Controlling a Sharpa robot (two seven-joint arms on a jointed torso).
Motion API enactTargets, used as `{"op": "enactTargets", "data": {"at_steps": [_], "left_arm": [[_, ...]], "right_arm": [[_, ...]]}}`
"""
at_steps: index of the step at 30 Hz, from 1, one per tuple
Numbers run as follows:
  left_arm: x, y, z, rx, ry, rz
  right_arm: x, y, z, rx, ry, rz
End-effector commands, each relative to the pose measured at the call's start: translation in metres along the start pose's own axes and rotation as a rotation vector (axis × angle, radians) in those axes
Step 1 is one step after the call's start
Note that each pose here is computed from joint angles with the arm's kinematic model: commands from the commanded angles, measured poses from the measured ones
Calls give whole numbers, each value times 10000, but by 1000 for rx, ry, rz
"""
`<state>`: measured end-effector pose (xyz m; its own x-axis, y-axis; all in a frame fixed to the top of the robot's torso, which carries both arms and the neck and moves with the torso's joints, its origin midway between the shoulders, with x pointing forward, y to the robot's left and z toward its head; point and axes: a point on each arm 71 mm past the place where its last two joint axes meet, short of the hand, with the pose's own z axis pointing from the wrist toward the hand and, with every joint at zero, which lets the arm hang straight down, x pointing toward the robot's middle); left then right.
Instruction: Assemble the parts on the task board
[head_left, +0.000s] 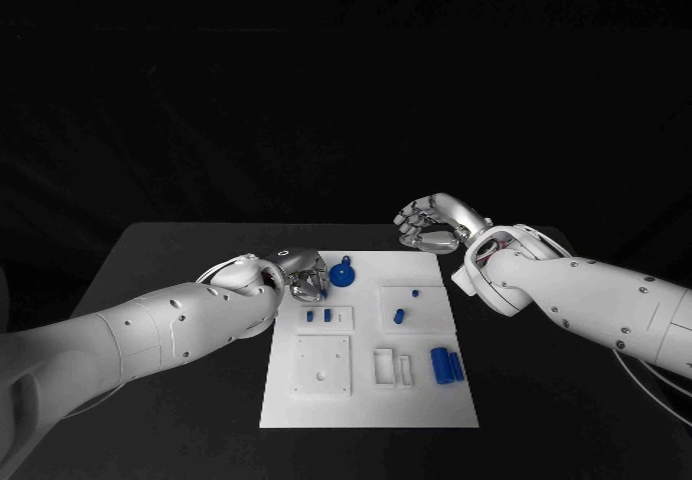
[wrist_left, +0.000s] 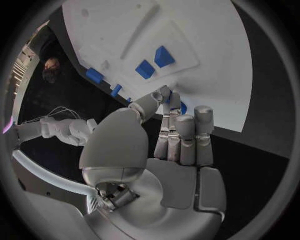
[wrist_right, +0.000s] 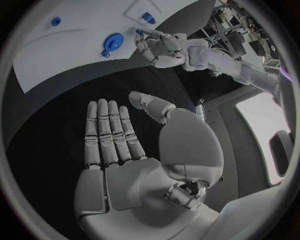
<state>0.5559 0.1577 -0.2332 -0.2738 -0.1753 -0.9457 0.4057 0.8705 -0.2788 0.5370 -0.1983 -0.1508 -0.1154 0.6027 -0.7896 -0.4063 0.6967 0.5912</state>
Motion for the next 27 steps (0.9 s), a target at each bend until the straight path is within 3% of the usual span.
{"op": "enactTargets", "data": {"at_steps": [1, 10, 22, 27], "left_arm": [[10, 4, 8, -5, 23, 5], [3, 34, 6, -14, 21, 8], [60, -35, 74, -4, 47, -5], [83, -1, 62, -14, 69, -3]], "right_arm": [[7, 14, 2, -12, 7, 1], [6, 13, 2, -13, 7, 0], [20, 28, 12, -16, 9, 2], [14, 20, 7, -14, 9, 1]]}}
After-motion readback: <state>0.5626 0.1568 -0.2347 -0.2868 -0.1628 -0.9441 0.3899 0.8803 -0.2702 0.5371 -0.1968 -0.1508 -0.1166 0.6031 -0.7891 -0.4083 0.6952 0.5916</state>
